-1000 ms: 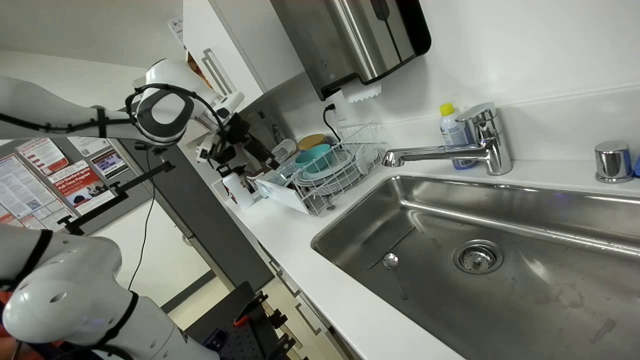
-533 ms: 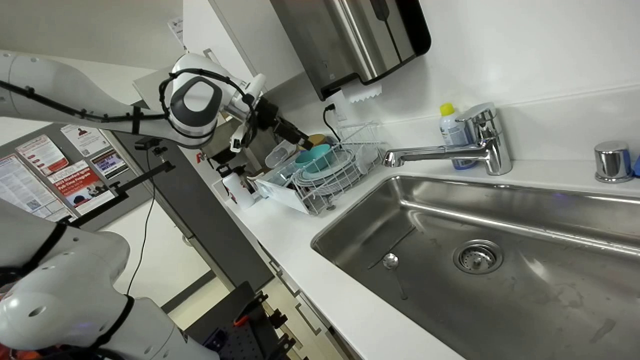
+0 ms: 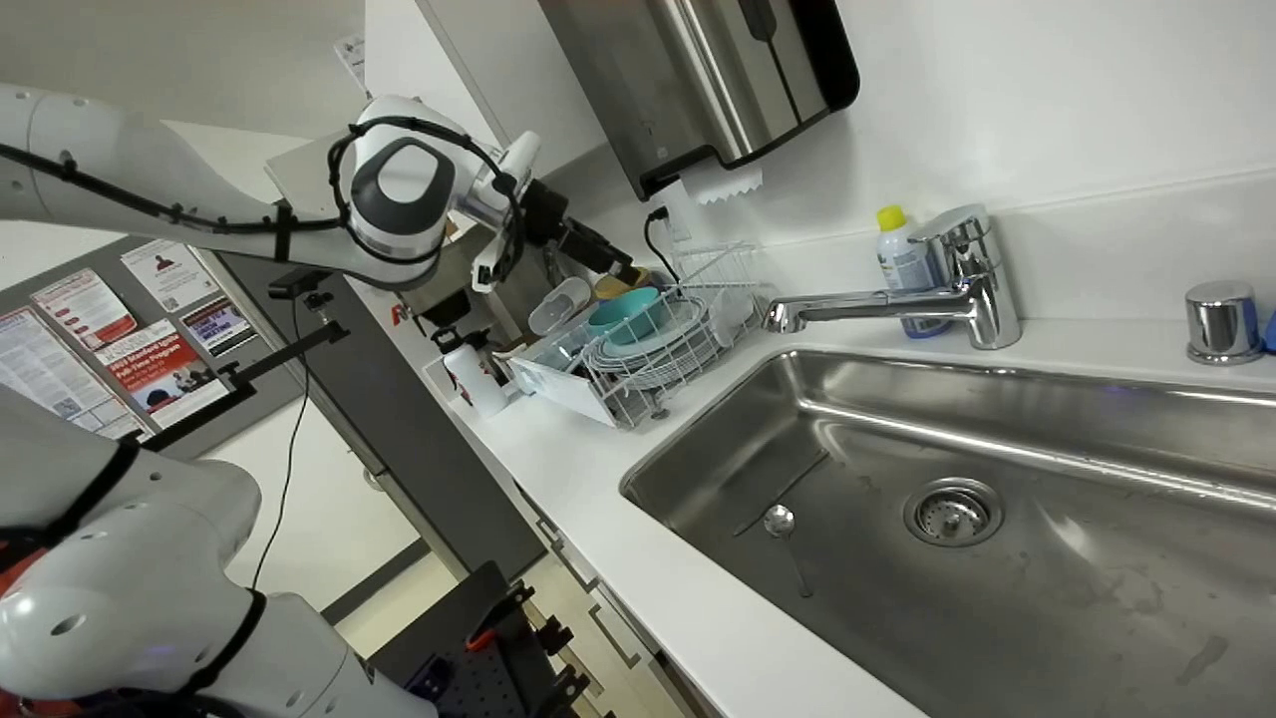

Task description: Turn the tap nozzle to the right

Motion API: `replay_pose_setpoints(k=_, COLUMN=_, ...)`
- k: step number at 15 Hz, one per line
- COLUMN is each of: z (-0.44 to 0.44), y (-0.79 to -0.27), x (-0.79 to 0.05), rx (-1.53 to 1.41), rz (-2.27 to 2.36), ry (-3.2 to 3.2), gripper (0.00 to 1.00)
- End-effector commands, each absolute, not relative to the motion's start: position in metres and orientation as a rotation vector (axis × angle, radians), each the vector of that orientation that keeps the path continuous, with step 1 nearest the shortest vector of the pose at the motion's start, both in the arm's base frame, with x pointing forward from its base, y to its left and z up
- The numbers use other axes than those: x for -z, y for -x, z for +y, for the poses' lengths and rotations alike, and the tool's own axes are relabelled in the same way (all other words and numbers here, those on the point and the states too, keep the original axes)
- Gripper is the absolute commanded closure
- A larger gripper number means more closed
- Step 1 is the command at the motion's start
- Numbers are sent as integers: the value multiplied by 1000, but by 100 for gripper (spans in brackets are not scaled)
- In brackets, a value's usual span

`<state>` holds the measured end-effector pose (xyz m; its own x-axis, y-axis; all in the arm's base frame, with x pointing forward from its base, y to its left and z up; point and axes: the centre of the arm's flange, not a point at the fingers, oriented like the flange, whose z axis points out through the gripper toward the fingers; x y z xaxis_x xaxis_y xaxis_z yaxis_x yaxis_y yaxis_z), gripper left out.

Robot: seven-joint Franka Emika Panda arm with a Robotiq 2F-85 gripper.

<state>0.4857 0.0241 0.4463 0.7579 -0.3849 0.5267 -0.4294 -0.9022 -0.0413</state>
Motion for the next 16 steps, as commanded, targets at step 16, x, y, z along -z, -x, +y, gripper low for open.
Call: replay_pose_setpoints(k=16, z=-48, y=-626, x=-375, rx=-556, rz=-834, ry=-2895, gripper=0)
